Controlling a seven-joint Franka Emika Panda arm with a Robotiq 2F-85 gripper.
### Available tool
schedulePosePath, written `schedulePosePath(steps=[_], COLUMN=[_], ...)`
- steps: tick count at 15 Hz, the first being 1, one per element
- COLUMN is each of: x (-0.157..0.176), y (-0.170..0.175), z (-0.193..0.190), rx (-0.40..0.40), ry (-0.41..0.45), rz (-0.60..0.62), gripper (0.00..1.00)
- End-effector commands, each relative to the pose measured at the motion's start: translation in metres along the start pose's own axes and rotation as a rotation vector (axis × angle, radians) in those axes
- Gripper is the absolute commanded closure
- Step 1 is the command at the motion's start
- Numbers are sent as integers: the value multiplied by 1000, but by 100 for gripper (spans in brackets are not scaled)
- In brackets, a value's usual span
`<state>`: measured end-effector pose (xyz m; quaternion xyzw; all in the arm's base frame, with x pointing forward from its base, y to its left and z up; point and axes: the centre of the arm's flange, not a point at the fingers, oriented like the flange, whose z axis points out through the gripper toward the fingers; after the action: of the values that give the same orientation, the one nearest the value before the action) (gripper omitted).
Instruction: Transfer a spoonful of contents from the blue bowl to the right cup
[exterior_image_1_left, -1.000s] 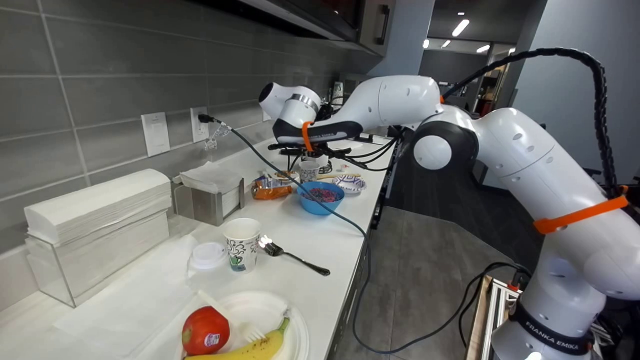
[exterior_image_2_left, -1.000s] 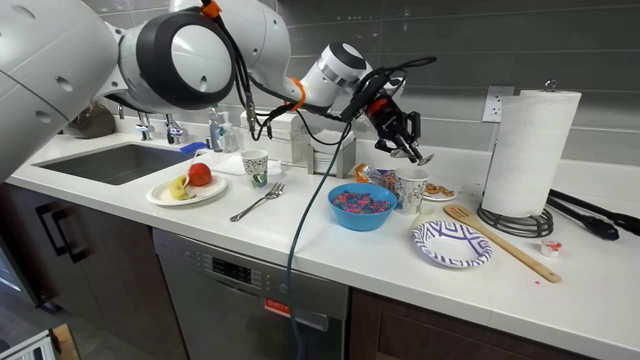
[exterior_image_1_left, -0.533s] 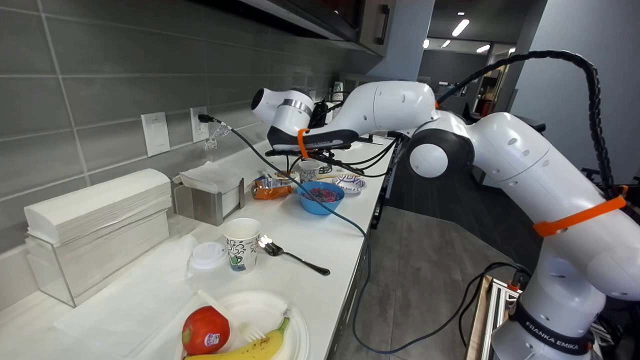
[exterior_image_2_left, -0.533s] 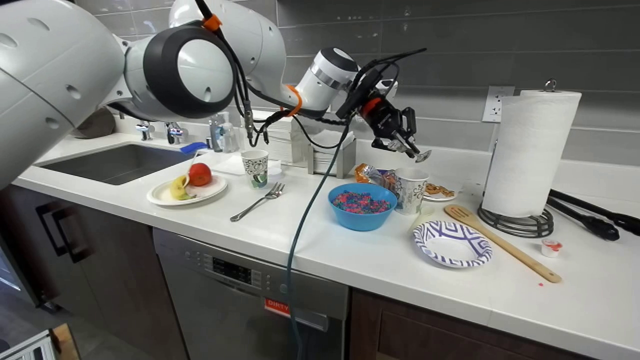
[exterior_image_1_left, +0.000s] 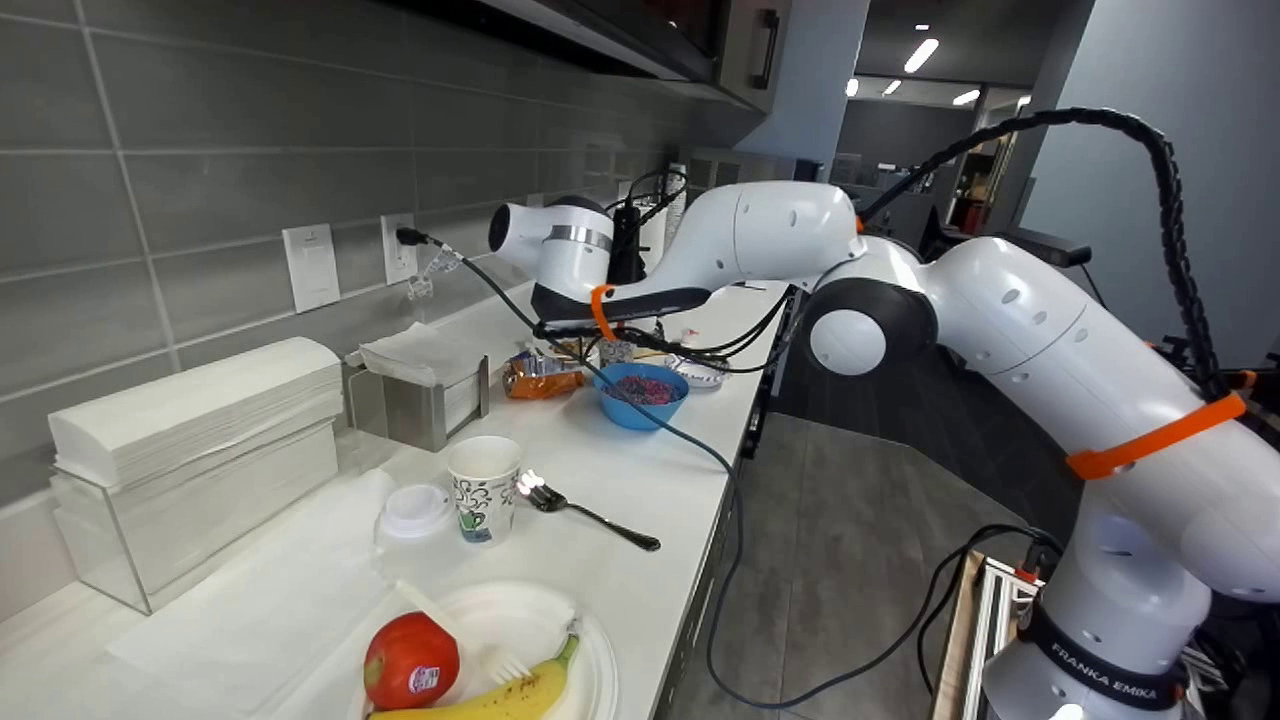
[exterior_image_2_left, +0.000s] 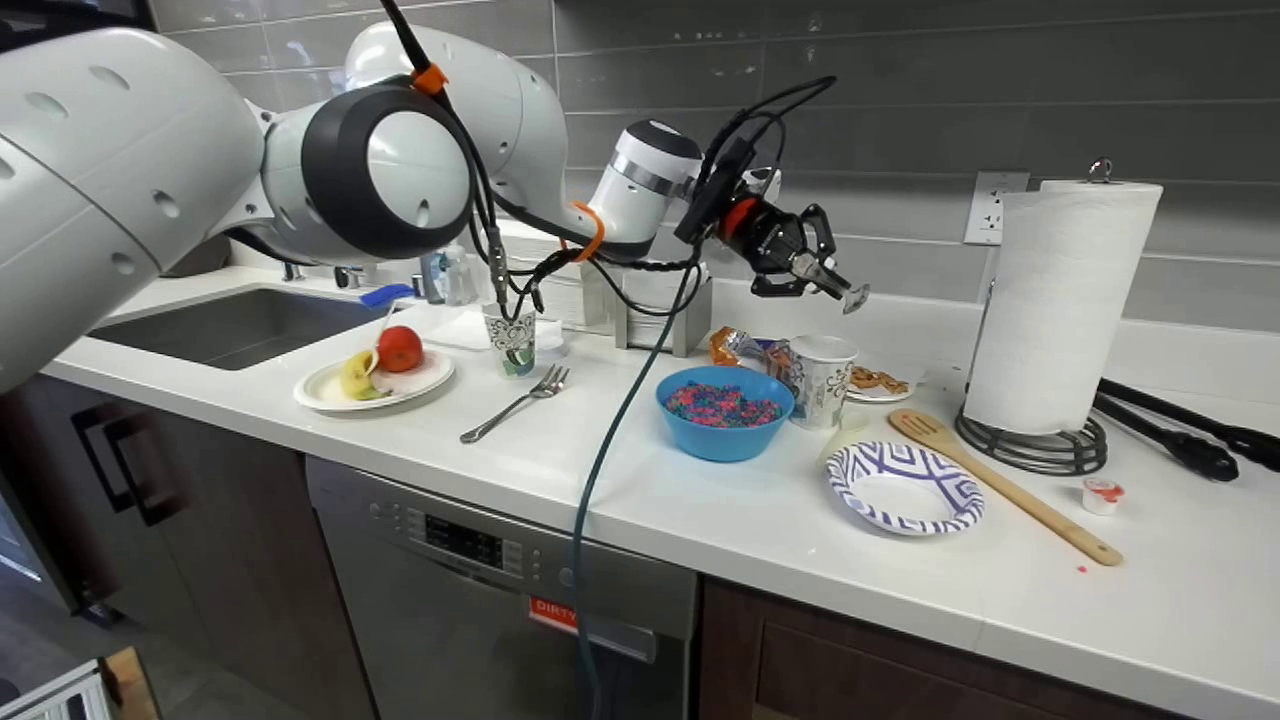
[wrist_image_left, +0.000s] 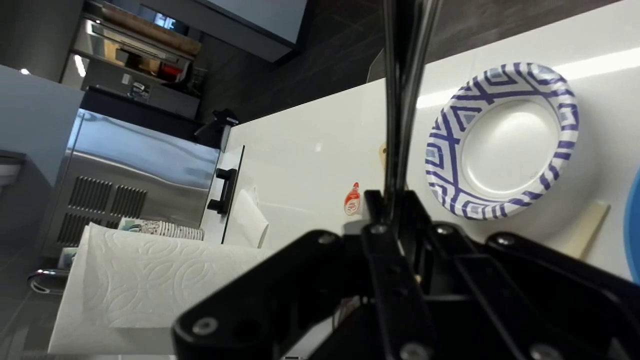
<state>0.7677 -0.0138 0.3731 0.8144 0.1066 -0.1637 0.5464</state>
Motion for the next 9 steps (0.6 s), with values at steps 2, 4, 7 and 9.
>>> schedulePosePath(steps=[2, 4, 7, 9], x=[16, 6, -16, -35], y=[9, 19, 38, 52], z=[-13, -11, -9, -7], rx=[56, 164, 307, 388], ry=[-9, -11, -6, 15], rz=[-12, 18, 38, 86], gripper=[97, 97, 97, 97])
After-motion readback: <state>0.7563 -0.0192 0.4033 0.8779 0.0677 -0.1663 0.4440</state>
